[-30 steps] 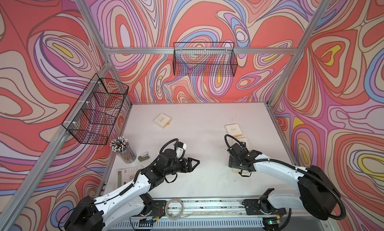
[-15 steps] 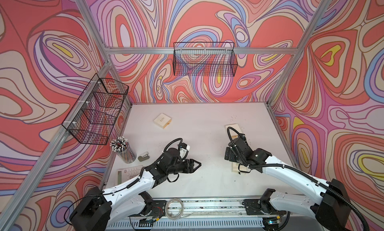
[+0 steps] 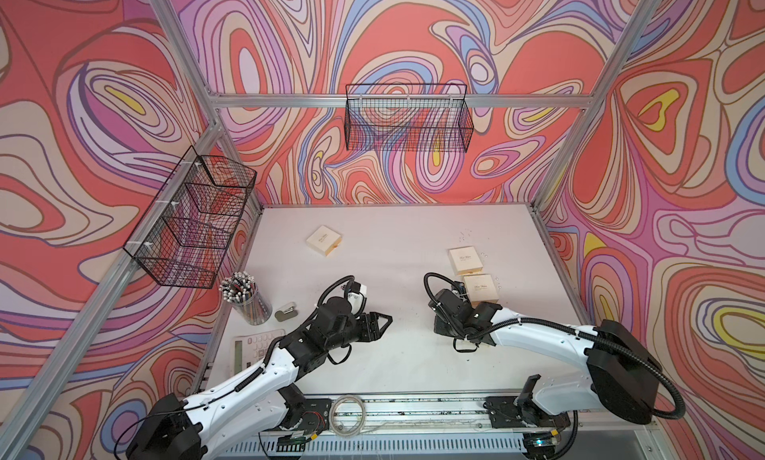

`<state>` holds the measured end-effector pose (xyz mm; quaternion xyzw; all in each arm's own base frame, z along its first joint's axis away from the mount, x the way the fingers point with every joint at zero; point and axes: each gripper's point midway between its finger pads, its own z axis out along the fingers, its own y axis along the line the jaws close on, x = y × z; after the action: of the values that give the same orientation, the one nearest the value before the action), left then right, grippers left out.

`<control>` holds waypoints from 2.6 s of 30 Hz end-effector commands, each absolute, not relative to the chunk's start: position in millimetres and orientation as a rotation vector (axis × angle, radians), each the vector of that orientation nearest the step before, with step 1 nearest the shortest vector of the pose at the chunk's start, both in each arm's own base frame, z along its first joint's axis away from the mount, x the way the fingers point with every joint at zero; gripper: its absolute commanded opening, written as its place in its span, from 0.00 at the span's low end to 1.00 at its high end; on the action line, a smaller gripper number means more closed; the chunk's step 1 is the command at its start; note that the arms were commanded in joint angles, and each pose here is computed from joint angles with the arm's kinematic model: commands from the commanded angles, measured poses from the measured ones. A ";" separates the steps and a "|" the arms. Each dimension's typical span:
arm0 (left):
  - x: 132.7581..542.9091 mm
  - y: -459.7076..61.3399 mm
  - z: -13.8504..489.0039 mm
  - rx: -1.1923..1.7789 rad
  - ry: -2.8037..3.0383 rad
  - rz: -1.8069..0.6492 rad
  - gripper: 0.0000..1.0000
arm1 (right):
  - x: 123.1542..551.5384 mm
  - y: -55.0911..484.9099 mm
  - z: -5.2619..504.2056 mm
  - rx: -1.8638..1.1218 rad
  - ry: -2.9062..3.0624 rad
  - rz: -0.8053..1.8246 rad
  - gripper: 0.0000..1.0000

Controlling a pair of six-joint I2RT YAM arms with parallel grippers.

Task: Take out the earrings from the drawer-style jewelry box
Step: Move the jewelry box to the center of the board.

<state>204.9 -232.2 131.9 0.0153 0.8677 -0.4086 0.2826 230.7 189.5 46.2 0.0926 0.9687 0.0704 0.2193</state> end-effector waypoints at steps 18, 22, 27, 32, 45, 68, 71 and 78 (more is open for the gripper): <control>203.7 -227.8 123.8 0.037 2.330 -1.067 0.61 | 218.6 141.4 35.2 0.446 2.641 0.041 0.32; 203.8 -227.7 124.0 0.034 2.328 -1.069 0.61 | 217.1 132.5 35.3 0.449 2.642 0.019 0.33; 204.3 -228.3 124.6 0.034 2.327 -1.071 0.61 | 213.0 121.9 33.0 0.453 2.661 0.014 0.33; 204.6 -228.7 124.2 0.035 2.325 -1.072 0.61 | 208.4 109.5 30.0 0.483 2.669 0.026 0.33; 207.0 -230.8 124.5 0.031 2.327 -1.073 0.62 | 213.5 106.0 37.7 0.462 2.670 0.067 0.34; 342.9 -155.5 182.0 -0.316 2.314 -0.470 1.00 | 321.5 258.6 130.9 -0.112 2.400 0.542 0.98; 374.0 -133.0 170.3 -0.414 2.361 -0.346 1.00 | 324.0 265.9 130.6 -0.159 2.391 0.559 0.98; 442.8 -82.6 149.9 -0.593 2.387 -0.195 1.00 | 321.5 263.5 124.7 -0.196 2.379 0.546 0.98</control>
<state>433.7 -100.8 157.1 -0.2215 0.9045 -0.1152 0.3458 321.6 260.8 123.5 -0.0595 0.9193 0.2080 0.3287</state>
